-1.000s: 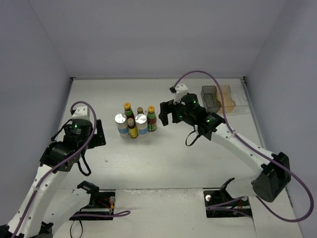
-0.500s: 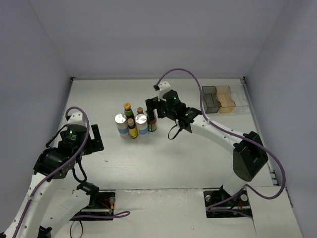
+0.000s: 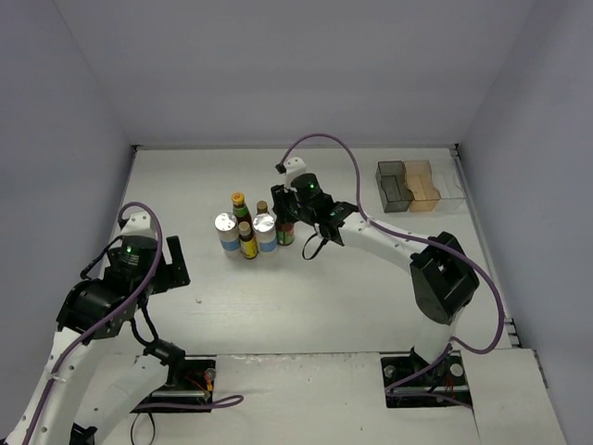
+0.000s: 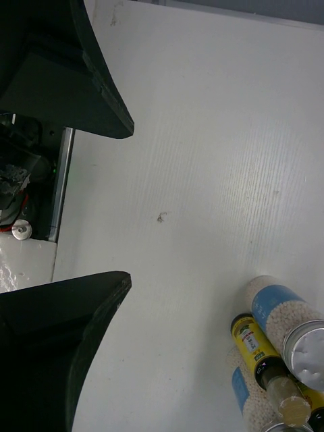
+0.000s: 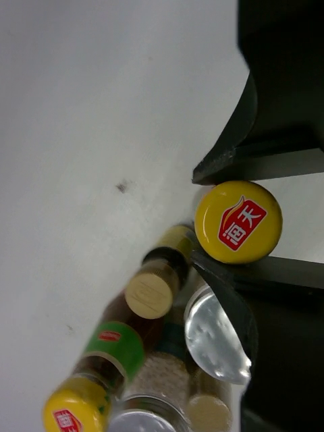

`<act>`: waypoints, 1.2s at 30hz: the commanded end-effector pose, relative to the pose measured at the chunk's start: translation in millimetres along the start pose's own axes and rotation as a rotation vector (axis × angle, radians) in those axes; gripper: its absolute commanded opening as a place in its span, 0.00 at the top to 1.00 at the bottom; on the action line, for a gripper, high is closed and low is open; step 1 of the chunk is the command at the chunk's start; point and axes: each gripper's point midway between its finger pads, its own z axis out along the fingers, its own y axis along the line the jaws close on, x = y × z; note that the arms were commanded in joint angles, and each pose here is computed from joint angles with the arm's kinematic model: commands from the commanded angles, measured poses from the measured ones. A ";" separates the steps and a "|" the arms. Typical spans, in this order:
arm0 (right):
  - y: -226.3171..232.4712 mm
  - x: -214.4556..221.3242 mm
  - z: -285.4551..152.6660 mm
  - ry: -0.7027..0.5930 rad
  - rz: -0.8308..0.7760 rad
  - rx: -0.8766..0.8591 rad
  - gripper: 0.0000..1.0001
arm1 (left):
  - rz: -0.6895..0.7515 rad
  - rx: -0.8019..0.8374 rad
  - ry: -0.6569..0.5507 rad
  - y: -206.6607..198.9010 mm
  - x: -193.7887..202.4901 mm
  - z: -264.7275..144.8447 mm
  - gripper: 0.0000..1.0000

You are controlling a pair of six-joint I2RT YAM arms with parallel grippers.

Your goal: Organize the condiment bottles

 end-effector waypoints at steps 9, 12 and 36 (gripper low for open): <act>-25.1 -88.5 -41.9 -0.228 -0.016 0.089 1.00 | -0.012 0.003 -0.062 0.2 -17.2 -8.5 0.20; -55.2 -121.9 -68.6 -0.288 -0.024 0.136 1.00 | -0.014 0.009 -0.067 -2.1 -18.8 -6.3 0.20; -409.3 -207.6 -233.3 -0.496 0.013 0.762 1.00 | 0.031 0.038 -0.073 -15.2 -24.2 10.3 0.20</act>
